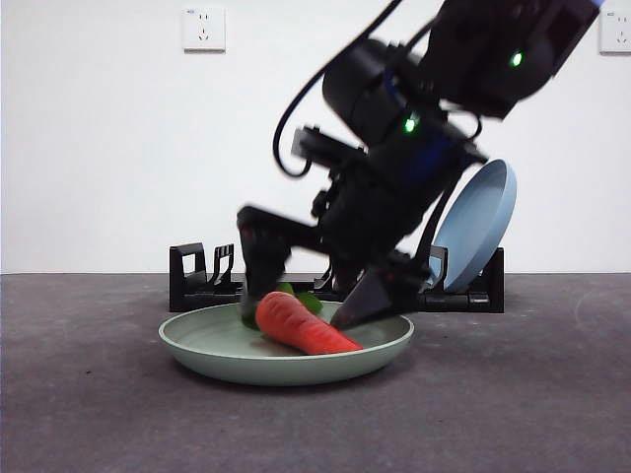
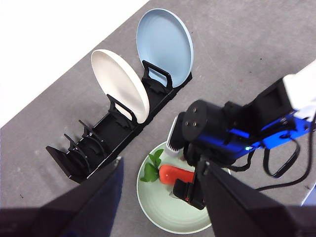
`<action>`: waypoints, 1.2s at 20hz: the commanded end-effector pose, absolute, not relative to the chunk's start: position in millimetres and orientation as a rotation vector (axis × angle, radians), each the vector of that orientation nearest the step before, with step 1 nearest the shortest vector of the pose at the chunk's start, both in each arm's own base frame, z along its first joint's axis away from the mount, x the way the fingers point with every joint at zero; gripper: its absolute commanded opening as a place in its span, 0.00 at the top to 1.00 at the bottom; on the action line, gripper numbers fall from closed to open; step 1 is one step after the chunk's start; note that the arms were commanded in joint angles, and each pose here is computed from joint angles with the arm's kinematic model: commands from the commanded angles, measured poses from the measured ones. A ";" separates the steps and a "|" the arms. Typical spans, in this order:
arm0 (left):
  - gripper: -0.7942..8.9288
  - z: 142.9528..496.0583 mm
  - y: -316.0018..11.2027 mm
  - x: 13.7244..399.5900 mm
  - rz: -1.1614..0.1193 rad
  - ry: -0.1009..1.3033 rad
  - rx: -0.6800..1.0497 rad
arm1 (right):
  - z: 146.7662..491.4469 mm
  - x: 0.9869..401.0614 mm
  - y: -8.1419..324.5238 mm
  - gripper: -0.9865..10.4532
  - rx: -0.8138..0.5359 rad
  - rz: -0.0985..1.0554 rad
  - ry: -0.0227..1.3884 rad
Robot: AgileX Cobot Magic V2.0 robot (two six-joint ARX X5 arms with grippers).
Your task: Take the green plate from the plate rack,put the plate on the table,take the carrot from the table,put the carrot in the plate
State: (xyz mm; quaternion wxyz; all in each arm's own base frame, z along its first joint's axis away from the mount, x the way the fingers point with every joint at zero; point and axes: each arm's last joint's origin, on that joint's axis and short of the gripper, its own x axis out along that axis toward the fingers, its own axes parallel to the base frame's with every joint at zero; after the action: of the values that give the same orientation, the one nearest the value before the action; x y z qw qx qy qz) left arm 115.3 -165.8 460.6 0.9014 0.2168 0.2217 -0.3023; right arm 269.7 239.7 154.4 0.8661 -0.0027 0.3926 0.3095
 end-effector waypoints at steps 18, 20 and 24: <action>0.66 444.4 -159.2 104.0 -0.789 0.693 0.469 | 324.4 85.8 81.8 0.47 -0.098 0.752 0.906; 0.66 443.3 -158.7 102.8 -0.810 0.715 0.467 | 324.5 79.7 76.4 0.54 -0.101 0.749 0.918; 0.84 441.1 -157.0 101.0 -0.825 0.756 0.467 | 324.0 74.2 71.6 0.73 -0.106 0.746 0.933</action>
State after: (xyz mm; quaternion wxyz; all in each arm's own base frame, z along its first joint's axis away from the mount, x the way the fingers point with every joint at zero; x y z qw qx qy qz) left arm 101.6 -156.9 441.6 0.8219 0.2272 0.3505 -0.3873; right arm 73.9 71.0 324.5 0.8262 -0.0498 0.4389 0.3496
